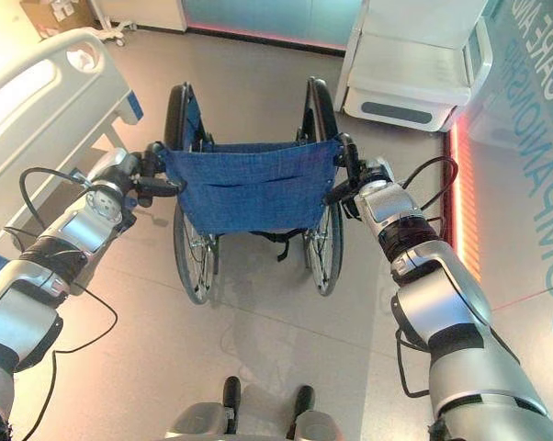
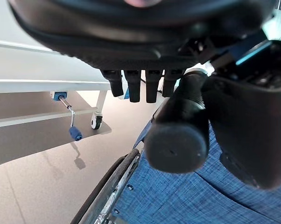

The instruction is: Push the wheelchair next to the bed

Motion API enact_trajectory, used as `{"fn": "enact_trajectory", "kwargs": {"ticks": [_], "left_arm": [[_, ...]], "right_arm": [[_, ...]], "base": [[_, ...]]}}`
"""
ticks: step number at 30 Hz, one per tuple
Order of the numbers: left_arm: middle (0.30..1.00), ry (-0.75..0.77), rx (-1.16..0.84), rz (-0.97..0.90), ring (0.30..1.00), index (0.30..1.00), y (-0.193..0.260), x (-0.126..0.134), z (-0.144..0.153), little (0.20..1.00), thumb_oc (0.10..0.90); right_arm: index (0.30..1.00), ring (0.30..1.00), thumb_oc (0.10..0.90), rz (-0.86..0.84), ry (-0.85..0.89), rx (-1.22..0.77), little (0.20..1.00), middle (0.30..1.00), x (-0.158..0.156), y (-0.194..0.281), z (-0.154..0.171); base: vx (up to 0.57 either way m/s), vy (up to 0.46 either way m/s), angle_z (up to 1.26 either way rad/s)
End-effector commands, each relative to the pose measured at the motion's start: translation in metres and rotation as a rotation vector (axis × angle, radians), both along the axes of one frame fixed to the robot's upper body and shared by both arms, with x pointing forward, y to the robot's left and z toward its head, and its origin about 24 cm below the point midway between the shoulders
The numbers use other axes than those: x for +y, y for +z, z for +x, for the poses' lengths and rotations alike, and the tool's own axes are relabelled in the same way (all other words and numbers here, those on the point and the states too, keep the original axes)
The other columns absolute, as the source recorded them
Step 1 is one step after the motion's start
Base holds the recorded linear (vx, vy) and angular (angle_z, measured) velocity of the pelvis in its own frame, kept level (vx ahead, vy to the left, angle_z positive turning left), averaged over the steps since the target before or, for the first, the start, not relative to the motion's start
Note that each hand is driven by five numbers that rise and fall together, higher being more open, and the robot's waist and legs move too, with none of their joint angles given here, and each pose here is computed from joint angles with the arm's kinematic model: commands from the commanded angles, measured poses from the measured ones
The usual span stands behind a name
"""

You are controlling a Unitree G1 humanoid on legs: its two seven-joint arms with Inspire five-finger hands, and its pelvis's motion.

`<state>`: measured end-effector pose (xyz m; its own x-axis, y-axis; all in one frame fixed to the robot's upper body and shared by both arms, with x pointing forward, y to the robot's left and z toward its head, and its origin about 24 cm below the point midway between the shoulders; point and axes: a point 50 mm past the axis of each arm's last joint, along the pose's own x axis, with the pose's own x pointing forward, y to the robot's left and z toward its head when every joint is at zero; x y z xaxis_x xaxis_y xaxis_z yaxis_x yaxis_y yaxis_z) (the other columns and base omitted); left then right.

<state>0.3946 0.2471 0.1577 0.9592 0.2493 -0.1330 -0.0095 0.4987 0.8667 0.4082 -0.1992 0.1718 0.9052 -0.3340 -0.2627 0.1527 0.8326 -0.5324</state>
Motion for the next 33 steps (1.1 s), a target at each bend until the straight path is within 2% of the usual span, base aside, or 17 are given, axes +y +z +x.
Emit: {"fn": "enact_trajectory", "kwargs": {"ticks": [1, 14, 18, 25, 33], "left_arm": [[0.9, -0.046, -0.108, 0.058, 0.9, 0.9, 0.034, -0.015, 0.013, 0.9, 0.8], [0.9, -0.056, -0.085, 0.054, 0.9, 0.9, 0.012, -0.022, 0.01, 0.9, 0.8], [0.9, -0.059, -0.088, 0.045, 0.9, 0.9, 0.008, -0.024, 0.01, 0.9, 0.8], [0.9, -0.082, -0.095, 0.04, 0.9, 0.9, 0.008, -0.027, 0.01, 0.9, 0.8], [0.9, -0.091, -0.114, 0.036, 0.9, 0.9, 0.013, -0.029, 0.012, 0.9, 0.8]], "right_arm": [[0.9, 0.9, 0.8, -0.057, 0.039, -0.364, 0.9, 0.9, 0.017, 0.078, 0.007], [0.9, 0.9, 0.8, -0.081, 0.056, -0.496, 0.9, 0.9, 0.029, 0.086, 0.002], [0.9, 0.9, 0.8, -0.125, 0.07, -0.391, 0.9, 0.9, 0.027, 0.076, 0.003], [0.9, 0.9, 0.8, -0.184, 0.042, -0.138, 0.9, 0.9, 0.004, 0.04, 0.006], [0.9, 0.9, 0.8, -0.184, -0.02, -0.069, 0.9, 0.9, -0.009, 0.03, 0.005]], "base": [[0.0, 0.0, 0.0], [0.02, 0.008, 0.0], [0.0, 0.0, 0.0], [0.0, 0.0, 0.0], [0.0, -0.001, 0.0]]}}
